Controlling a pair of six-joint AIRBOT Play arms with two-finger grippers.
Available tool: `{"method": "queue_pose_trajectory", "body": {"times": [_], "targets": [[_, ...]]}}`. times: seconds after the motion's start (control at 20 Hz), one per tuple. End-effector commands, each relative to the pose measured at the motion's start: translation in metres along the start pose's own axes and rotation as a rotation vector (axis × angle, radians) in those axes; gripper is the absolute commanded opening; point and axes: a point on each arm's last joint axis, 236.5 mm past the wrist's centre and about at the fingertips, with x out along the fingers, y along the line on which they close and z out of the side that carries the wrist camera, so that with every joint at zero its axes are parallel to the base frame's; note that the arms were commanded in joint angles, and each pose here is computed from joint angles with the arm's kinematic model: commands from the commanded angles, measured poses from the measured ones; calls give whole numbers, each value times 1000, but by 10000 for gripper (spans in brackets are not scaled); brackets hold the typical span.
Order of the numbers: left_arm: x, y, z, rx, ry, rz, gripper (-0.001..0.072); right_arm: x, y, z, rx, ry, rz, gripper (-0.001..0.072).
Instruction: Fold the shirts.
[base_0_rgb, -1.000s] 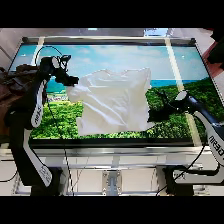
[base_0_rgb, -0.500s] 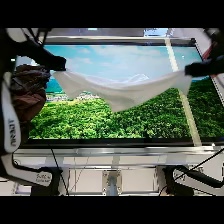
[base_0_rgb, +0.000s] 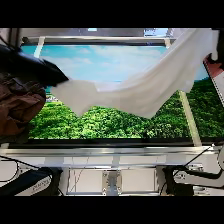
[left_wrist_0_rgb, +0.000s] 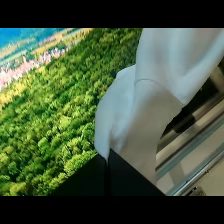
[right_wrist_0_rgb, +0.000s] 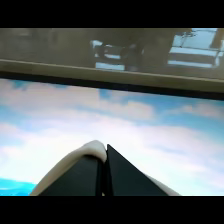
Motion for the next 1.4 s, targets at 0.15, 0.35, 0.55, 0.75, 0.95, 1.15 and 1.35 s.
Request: {"method": "queue_pose_trajectory", "body": {"times": [0.15,0.35,0.55,0.75,0.95,1.15,1.35], "targets": [[184,25,-158,-358,316,57,11,168,94,-210,101,507,209,22],[213,33,-213,-456,375,86,29,202,118,-304,104,703,232,327],[202,72,-105,-251,15,188,673,170,57,-286,-60,767,66,390],[129,113,27,-181,-424,333,682,80,-28,-261,-115,922,-158,407],[112,145,21,-300,-428,371,682,15,-26,-306,164,1126,13,405],[121,147,-7,-325,-305,378,682,-37,-32,-361,365,1156,18,401],[122,146,-7,-331,-305,371,682,-64,-5,-424,558,1116,32,402]]}}
